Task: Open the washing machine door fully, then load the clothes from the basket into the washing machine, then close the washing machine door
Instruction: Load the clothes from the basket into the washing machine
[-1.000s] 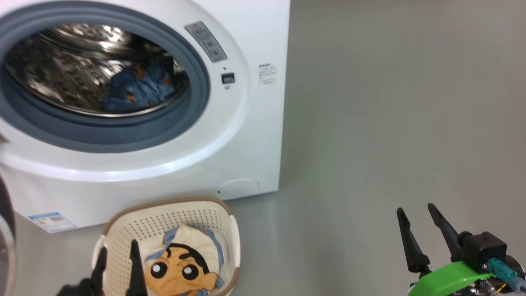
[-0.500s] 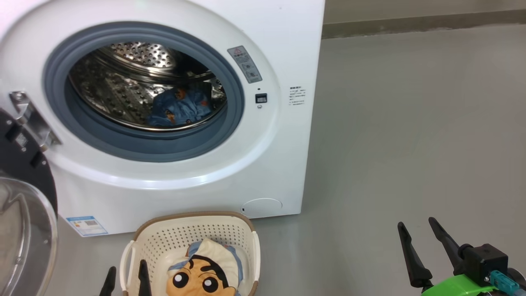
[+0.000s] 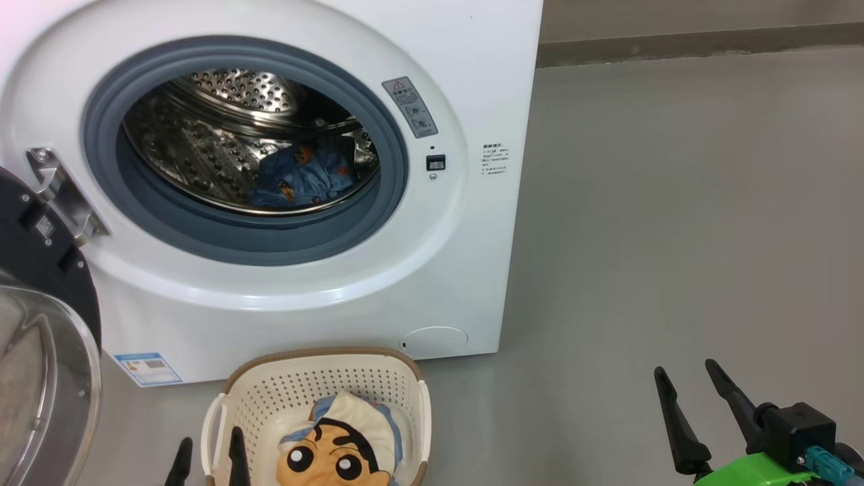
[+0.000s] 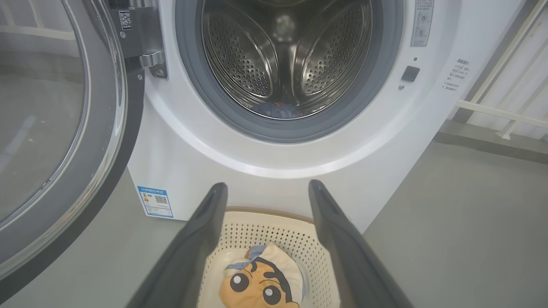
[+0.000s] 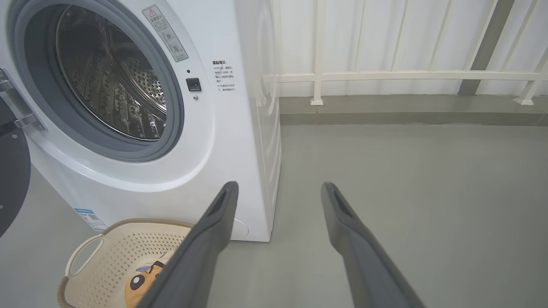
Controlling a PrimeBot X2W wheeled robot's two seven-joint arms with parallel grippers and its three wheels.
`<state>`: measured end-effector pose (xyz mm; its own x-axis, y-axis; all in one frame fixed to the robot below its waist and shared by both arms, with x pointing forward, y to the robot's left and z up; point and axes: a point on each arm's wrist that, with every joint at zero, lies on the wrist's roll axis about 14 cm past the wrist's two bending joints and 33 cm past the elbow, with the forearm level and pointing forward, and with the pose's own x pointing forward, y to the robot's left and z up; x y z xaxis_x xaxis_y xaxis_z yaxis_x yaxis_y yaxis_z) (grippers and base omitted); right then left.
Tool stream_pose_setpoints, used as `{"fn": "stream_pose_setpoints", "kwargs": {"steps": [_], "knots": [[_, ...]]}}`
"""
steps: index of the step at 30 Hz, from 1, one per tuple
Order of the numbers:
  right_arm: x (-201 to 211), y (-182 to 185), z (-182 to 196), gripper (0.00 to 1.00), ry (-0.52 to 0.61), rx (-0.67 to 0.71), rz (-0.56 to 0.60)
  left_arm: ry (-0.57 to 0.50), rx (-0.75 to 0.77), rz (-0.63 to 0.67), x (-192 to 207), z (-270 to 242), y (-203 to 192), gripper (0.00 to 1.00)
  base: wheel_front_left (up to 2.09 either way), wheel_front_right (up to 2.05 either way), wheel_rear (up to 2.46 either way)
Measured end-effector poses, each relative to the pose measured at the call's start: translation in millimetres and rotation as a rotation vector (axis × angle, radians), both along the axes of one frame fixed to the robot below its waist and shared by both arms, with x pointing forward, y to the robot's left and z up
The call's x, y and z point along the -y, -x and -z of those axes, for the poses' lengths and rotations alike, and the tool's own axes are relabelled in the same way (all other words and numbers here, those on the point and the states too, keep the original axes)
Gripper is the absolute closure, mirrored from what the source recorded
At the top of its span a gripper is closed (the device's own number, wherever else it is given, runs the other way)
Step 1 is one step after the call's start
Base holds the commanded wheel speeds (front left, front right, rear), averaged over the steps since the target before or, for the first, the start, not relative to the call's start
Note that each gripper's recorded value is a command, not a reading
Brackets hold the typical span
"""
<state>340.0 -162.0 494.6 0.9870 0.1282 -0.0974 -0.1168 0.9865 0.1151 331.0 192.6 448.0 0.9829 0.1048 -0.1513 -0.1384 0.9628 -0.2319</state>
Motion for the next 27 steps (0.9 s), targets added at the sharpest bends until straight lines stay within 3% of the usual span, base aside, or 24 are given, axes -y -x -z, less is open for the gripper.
{"fn": "stream_pose_setpoints", "kwargs": {"steps": [14,27], "knots": [[-1.8,-2.1,3.4,0.00,-0.002,-0.011,-0.004,-0.007,-0.022,0.003,2.4,3.8,-3.0,0.00,0.00,0.00,0.00],[2.0,-29.8,12.4,0.00,-0.002,-0.031,0.007,-0.027,-0.099,0.077,20.9,23.5,-60.7,0.00,0.00,0.00,0.00]]}}
